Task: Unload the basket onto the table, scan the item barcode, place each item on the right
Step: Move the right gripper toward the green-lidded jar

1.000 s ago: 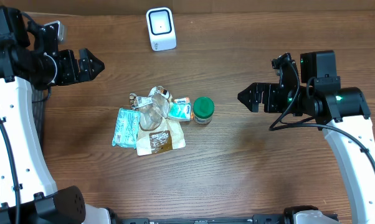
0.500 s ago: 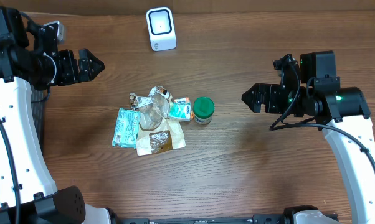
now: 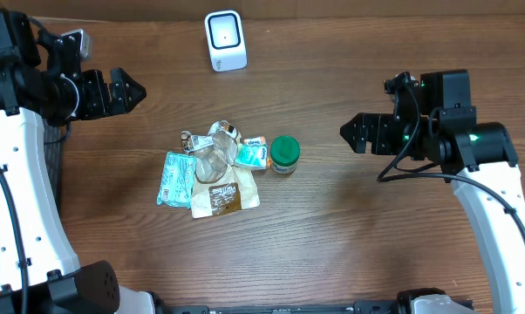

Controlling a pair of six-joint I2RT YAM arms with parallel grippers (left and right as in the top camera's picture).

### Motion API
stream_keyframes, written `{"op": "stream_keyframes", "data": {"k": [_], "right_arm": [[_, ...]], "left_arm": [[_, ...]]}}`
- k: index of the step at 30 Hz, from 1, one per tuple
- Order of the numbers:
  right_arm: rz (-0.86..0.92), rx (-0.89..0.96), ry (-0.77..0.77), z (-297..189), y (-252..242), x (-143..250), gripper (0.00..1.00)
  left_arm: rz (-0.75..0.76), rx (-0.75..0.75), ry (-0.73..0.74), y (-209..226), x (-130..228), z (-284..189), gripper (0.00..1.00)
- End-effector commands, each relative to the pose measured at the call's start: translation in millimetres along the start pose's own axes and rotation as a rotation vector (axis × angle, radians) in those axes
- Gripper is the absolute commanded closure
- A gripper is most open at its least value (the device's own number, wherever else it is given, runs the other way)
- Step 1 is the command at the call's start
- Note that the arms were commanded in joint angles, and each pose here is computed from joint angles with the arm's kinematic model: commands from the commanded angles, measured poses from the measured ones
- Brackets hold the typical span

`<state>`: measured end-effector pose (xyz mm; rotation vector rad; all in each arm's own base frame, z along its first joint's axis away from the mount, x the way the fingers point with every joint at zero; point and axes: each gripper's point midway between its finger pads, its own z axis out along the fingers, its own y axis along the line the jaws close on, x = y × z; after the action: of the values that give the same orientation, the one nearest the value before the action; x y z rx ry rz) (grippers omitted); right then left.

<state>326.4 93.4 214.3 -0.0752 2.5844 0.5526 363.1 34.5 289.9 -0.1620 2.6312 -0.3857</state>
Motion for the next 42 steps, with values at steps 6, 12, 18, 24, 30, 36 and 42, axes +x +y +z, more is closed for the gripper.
{"op": "stream_keyframes", "data": {"k": [6, 12, 18, 24, 30, 36, 42], "right_arm": [[-0.111, 0.035, -0.101, -4, 22, -23, 0.09], [-0.157, 0.021, -0.125, -3, 40, -27, 0.09], [-0.171, 0.013, -0.085, -1, 46, -17, 0.09], [-0.160, 0.022, -0.043, 0, 44, -6, 0.09], [-0.171, 0.002, -0.042, 2, 55, -4, 0.10], [-0.176, -0.012, -0.037, 4, 68, 0, 0.10], [-0.174, -0.014, -0.041, 4, 68, -1, 0.10]], "left_arm": [[0.031, 0.017, -0.017, -6, -1, -6, 0.00], [0.031, 0.017, -0.017, -6, -1, -6, 0.00], [0.031, 0.017, -0.017, -6, -1, -6, 0.01], [0.031, 0.017, -0.017, -6, -1, -6, 0.01], [0.031, 0.017, -0.017, -6, -1, -6, 0.00], [0.031, 0.017, -0.017, -6, -1, -6, 0.01], [0.031, 0.017, -0.017, -6, -1, -6, 0.00]]}}
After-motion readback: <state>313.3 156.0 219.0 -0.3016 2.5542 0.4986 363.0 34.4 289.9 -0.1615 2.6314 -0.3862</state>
